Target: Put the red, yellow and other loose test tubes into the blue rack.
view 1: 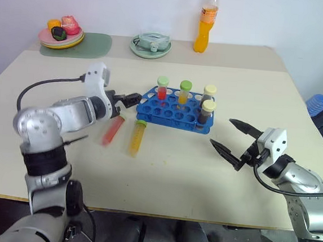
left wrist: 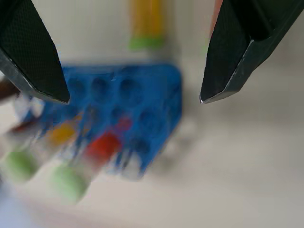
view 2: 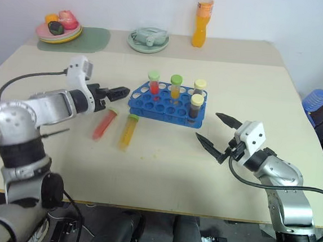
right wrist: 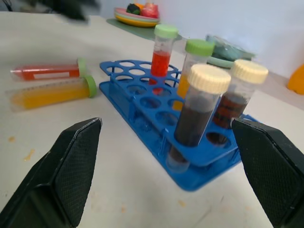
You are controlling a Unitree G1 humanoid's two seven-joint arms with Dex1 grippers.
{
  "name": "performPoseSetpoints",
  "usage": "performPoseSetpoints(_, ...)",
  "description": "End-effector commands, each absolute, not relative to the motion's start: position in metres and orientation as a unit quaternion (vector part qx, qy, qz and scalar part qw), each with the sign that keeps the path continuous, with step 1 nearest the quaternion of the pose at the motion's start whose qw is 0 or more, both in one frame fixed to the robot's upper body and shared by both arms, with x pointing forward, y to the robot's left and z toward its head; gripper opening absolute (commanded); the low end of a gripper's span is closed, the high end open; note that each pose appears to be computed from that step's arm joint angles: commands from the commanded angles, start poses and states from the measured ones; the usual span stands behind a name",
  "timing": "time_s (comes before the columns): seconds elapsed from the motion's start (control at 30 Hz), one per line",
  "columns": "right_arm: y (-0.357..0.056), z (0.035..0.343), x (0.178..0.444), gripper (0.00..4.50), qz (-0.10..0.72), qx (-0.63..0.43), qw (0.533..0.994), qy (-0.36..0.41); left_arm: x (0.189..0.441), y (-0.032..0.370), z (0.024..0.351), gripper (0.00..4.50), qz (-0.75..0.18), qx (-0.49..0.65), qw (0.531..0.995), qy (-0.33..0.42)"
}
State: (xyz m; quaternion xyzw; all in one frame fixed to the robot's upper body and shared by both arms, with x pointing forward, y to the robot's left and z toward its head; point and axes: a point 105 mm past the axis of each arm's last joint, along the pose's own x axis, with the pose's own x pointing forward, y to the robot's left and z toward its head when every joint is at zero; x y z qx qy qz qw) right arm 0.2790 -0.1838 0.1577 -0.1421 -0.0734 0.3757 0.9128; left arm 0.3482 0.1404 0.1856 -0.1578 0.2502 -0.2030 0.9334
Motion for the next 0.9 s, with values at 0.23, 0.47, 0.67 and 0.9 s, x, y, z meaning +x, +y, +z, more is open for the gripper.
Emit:
performPoseSetpoints(0.23,-0.182,0.159,0.272,4.46,0.38,-0.139,0.911,-0.082,0.349,0.123,0.174,4.5,-0.227,-0.166,0.887,0.366)
performPoseSetpoints(0.47,-0.18,0.163,0.259,4.46,0.411,-0.134,0.899,-0.075,0.357,0.106,0.172,4.5,-0.21,-0.155,0.862,0.434)
performPoseSetpoints(0.67,-0.171,0.164,0.238,4.46,0.463,-0.134,0.874,-0.058,0.357,0.103,0.163,4.5,-0.185,-0.152,0.843,0.482)
performPoseSetpoints(0.9,-0.172,0.171,0.232,4.46,0.476,-0.138,0.867,-0.053,0.356,0.101,0.159,4.5,-0.152,-0.147,0.837,0.504)
